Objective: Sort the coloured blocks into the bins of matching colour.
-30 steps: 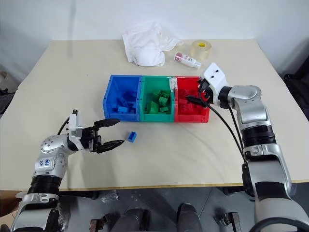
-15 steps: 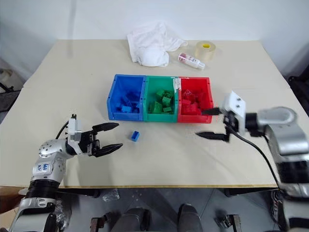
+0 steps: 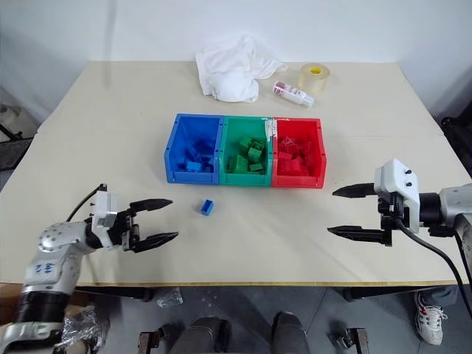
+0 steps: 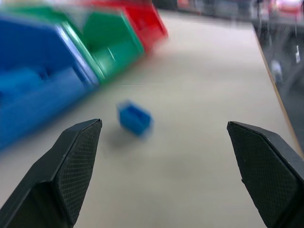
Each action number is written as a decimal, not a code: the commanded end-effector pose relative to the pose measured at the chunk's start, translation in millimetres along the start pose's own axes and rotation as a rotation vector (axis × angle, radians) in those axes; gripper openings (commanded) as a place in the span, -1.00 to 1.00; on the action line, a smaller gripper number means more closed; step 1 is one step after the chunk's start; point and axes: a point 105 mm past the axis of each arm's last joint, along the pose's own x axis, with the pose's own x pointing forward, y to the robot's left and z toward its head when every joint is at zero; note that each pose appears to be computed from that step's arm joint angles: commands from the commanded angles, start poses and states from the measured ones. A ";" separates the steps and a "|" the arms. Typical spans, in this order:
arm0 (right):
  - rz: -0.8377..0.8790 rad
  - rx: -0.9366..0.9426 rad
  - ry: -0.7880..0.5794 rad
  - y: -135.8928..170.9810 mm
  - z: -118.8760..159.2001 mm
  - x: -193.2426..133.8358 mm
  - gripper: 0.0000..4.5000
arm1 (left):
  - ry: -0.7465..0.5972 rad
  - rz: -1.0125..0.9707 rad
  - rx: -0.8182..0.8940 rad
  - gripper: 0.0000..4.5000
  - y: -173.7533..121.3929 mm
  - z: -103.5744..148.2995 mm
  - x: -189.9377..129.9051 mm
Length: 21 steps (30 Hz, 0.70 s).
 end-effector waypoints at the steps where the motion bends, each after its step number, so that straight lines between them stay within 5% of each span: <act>1: 0.013 -0.043 -0.046 0.0 11.9 3.5 0.97 | 0.083 0.084 0.047 1.00 0.9 11.1 -6.3; 21: 0.010 -0.067 -0.107 0.3 17.9 28.0 0.99 | 0.140 0.221 0.007 0.92 20.0 -22.4 103.5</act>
